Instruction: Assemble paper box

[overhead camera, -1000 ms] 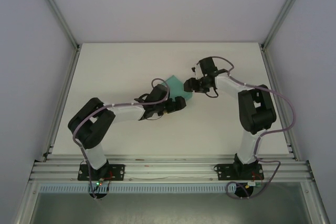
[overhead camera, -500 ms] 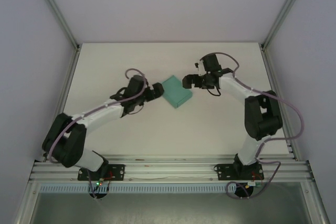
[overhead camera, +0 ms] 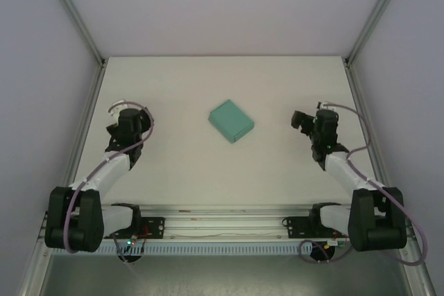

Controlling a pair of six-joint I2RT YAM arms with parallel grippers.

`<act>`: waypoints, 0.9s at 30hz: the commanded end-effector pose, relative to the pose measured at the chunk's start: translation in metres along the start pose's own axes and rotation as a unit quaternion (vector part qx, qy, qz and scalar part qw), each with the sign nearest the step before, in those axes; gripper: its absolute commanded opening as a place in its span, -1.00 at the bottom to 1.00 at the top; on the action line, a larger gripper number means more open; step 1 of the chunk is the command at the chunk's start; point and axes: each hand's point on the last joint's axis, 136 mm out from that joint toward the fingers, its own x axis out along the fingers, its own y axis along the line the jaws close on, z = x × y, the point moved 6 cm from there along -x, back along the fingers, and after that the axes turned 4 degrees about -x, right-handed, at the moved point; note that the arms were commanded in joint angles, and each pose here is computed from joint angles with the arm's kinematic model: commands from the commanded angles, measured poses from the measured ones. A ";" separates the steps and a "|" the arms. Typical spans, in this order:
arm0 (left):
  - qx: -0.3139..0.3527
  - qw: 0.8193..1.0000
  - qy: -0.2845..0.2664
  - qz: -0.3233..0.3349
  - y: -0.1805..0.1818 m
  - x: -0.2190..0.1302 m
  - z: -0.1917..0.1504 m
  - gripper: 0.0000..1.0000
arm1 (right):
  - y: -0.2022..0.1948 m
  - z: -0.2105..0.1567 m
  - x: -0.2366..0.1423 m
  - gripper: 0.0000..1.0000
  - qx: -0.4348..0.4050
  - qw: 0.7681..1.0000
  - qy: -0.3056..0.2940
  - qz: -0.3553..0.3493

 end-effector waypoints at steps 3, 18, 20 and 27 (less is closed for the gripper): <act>0.037 0.995 -0.077 -0.058 -0.006 0.022 -0.002 1.00 | -0.022 0.009 0.013 1.00 0.027 0.991 -0.121 -0.041; 0.070 0.981 -0.120 -0.133 -0.014 0.025 -0.023 1.00 | -0.013 -0.006 0.045 0.99 0.006 0.997 -0.082 -0.002; 0.070 0.985 -0.095 -0.125 -0.014 0.026 -0.022 1.00 | -0.013 -0.006 0.045 0.99 0.006 0.997 -0.079 -0.003; 0.074 0.983 -0.107 -0.127 -0.016 0.026 -0.021 1.00 | -0.014 -0.006 0.045 0.99 0.007 0.997 -0.078 -0.004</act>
